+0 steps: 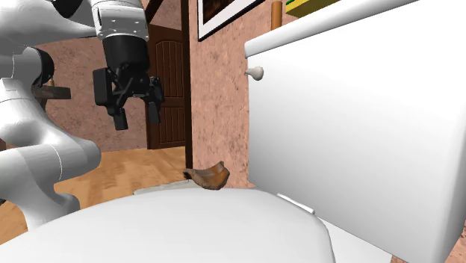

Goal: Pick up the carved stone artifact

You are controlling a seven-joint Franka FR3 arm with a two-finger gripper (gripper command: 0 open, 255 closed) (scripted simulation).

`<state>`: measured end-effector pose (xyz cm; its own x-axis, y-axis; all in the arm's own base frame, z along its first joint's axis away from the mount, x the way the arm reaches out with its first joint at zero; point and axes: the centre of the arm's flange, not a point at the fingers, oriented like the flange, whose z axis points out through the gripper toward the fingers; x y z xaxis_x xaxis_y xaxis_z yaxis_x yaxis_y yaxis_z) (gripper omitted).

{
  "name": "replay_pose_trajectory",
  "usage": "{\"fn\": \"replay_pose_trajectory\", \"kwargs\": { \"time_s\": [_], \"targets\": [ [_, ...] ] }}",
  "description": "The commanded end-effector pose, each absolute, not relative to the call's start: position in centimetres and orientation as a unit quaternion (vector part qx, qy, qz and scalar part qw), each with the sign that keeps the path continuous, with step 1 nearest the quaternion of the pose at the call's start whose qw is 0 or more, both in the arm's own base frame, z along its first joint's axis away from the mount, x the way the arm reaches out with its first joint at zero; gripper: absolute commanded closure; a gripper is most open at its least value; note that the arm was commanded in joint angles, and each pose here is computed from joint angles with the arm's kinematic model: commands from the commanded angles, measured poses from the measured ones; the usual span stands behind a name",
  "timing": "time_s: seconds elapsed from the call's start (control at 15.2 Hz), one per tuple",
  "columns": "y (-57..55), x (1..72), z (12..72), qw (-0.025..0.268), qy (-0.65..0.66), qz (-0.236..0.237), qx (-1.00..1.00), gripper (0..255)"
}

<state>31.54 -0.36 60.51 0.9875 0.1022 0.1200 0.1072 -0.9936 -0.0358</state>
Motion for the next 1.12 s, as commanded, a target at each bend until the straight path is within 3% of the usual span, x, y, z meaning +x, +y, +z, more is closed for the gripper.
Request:
{"fn": "replay_pose_trajectory", "kwargs": {
  "time_s": [0.0, 1.06],
  "targets": [
    [-0.4, 31.5, 60.5, 0.021, -0.053, -0.059, -0.997, 0],
    [15.3, 29.6, 48.1, 0.049, -0.125, -0.097, -0.986, 0]
  ]
}}
